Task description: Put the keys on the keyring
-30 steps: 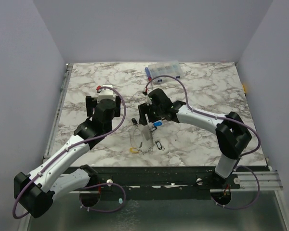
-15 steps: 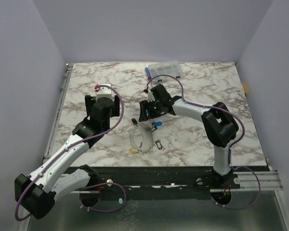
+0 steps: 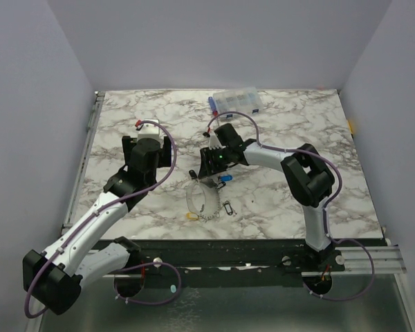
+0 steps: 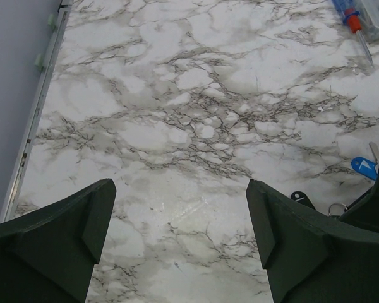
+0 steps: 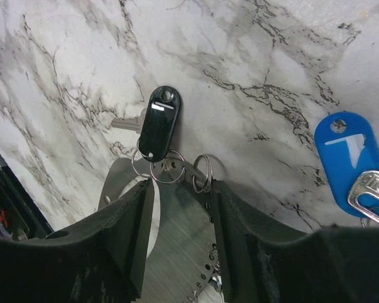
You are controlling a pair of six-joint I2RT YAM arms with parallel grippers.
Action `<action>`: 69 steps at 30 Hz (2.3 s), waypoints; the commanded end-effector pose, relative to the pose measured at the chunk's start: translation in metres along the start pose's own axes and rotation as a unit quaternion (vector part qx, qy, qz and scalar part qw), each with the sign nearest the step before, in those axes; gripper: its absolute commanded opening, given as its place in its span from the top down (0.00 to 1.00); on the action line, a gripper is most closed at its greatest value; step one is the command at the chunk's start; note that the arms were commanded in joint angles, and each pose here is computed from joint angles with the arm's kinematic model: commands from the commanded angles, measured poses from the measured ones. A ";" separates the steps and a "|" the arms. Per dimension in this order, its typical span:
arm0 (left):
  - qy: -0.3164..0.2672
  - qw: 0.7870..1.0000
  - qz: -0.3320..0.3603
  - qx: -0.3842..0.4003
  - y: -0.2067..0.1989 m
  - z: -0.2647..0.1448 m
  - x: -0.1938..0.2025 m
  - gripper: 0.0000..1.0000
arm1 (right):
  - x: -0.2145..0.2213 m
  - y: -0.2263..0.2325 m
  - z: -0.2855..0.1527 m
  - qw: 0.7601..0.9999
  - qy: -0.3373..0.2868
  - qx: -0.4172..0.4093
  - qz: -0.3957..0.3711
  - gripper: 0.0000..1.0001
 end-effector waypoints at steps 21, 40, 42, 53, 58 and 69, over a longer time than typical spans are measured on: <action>0.008 1.000 -0.010 0.023 -0.003 0.004 -0.001 0.08 | 0.005 -0.006 0.018 1.000 -0.003 -0.025 -0.002 0.60; 0.012 0.999 -0.009 0.039 -0.005 0.003 -0.001 0.09 | -0.006 0.004 0.000 0.997 -0.038 -0.043 -0.051 1.00; 0.015 0.998 -0.009 0.054 -0.007 0.002 -0.001 0.11 | -0.014 0.011 -0.014 0.994 -0.056 -0.046 -0.079 1.00; 0.014 0.988 -0.008 0.157 -0.019 -0.009 -0.006 0.21 | -0.021 0.046 -0.084 0.979 -0.093 -0.056 -0.174 1.00; -0.001 0.974 -0.008 0.225 -0.025 -0.021 -0.010 0.24 | -0.015 0.060 -0.114 0.975 -0.101 -0.038 -0.195 1.00; -0.042 0.885 0.011 0.463 -0.043 -0.066 -0.013 0.26 | -0.004 0.099 -0.193 0.973 -0.064 -0.022 -0.222 1.00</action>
Point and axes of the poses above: each gripper's point midway between its finger pads, its own z axis out along the fingers, its own y axis along the line the jaws close on, x = y × z, the point moved 9 cm from there along -z, back along the fingers, and after that the axes turned 14 degrees about -z, right-handed, at the moved point
